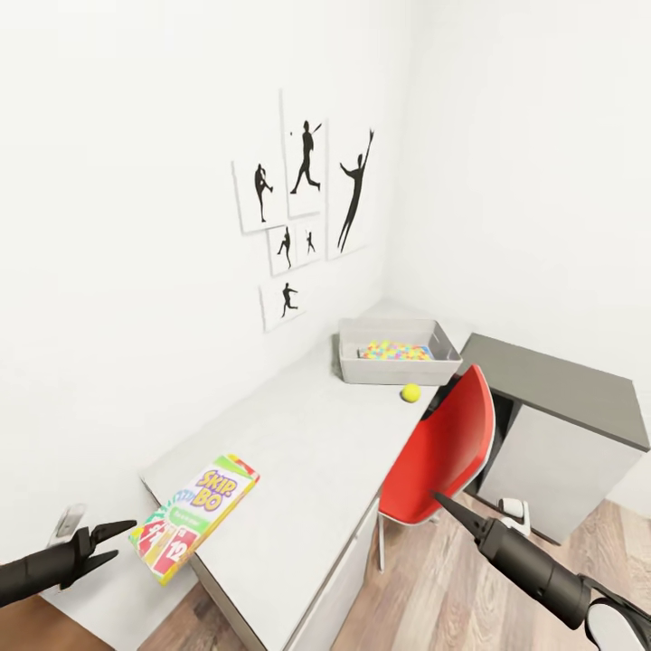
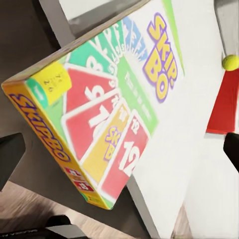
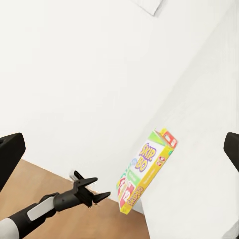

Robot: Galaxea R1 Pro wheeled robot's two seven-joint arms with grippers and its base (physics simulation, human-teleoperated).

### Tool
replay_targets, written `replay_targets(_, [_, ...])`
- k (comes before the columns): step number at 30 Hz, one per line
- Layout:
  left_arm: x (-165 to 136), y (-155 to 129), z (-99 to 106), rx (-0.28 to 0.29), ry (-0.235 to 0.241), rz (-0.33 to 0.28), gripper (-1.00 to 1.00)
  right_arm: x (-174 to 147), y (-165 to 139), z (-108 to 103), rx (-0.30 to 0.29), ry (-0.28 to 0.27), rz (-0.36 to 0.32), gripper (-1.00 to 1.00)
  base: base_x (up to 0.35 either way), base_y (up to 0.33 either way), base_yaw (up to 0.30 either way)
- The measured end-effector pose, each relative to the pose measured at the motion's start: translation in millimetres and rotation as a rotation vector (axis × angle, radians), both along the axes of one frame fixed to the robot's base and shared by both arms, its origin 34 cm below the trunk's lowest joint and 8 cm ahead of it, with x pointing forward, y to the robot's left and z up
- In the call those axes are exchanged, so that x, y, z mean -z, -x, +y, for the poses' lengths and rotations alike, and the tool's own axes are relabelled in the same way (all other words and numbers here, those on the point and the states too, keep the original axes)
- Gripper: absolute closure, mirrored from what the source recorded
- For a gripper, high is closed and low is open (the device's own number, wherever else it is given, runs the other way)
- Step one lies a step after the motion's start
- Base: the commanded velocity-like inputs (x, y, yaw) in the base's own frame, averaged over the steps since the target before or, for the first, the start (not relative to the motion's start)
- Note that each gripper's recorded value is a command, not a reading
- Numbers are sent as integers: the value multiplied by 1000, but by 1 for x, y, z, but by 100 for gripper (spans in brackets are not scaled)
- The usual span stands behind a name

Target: Put all the toys in the child's room - the three board games (two on the bed and one on the table), the two jigsaw puzzles on the table, and the tennis ball on the table - inside the toy box on the table in the child's room.

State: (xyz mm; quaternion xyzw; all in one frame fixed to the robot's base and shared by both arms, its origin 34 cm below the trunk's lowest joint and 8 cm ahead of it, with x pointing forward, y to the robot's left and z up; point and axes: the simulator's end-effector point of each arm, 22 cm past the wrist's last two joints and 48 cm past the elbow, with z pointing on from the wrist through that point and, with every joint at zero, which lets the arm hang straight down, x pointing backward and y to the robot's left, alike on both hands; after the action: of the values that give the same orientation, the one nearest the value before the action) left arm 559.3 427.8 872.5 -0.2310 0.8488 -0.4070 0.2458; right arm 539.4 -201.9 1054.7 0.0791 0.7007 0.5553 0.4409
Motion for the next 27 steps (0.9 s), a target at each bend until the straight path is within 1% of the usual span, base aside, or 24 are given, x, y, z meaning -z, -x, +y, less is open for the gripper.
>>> replay_targets(3, [-5,-1,-2,4,12,-14,-100,-1,0,0,0,0,-3,-100,-11,118,-205])
replay_targets(7, [-9,-2,-3,7,20,-26,-100,-3,0,0,0,-1,-7,-100,-61,228,-167])
replay_targets(17, [-10,-2,-3,8,23,-29,-100,-4,0,0,0,-2,-10,-100,-117,262,-24])
replay_targets(27, [-10,-2,-3,8,23,-29,-100,-4,0,0,1,0,-9,-100,-23,50,-1])
